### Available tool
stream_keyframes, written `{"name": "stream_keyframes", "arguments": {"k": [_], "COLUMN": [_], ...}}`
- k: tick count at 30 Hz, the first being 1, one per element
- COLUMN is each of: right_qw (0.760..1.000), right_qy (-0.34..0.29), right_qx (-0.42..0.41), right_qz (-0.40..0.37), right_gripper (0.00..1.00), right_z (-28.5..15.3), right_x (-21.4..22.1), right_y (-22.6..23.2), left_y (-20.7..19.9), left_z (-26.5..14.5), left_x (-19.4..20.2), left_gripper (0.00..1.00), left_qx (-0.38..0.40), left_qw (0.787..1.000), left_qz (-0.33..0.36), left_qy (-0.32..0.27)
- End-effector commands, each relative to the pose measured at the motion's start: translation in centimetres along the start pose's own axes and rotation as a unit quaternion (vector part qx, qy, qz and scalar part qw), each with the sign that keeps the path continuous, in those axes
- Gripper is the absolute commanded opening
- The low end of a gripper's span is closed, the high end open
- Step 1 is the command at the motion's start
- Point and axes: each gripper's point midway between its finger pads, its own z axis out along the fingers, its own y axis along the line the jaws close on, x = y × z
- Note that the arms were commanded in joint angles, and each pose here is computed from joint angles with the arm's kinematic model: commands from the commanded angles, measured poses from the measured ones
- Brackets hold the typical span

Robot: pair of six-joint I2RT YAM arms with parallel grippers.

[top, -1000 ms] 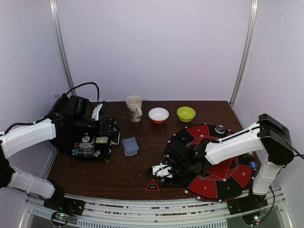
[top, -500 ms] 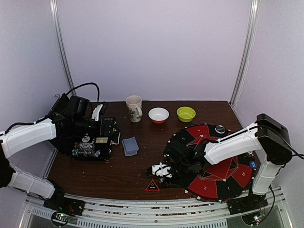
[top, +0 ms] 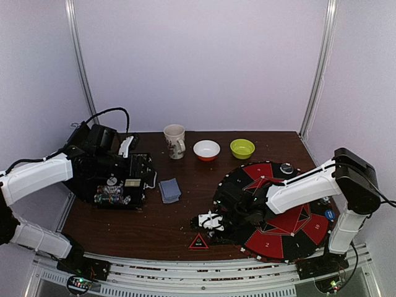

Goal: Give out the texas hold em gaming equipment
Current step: Place the poker chips pile in the big blind area.

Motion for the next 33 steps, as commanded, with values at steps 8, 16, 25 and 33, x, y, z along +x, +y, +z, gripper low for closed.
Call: {"name": "stream_keyframes", "arguments": {"k": [8,16,25,33], "right_qw": [0.999,0.999,0.999,1.0], "right_qy": [0.043,0.044,0.042,0.015], "right_qx": [0.005,0.007,0.005,0.002], "right_qz": [0.012,0.01,0.007,0.003], "right_gripper": [0.41,0.46,0.54,1.0], "right_z": [0.4,0.4,0.3,-0.9], "right_x": [2.5,2.7,2.6,0.2], "right_y": [-0.3,-0.3,-0.3,-0.5], "left_y": [-0.5,-0.4,-0.2,0.1], "left_z": [-1.5,-1.9,-2.3,-2.3], "left_x": [-1.9,-2.2,-2.3,-2.2], "left_gripper": [0.6,0.6,0.6,0.61], "left_qx": [-0.008,-0.012,-0.018,-0.026], "left_qw": [0.999,0.999,0.999,0.999], "left_qz": [0.024,0.025,0.026,0.026], "left_qy": [-0.034,-0.039,-0.042,-0.04]}}
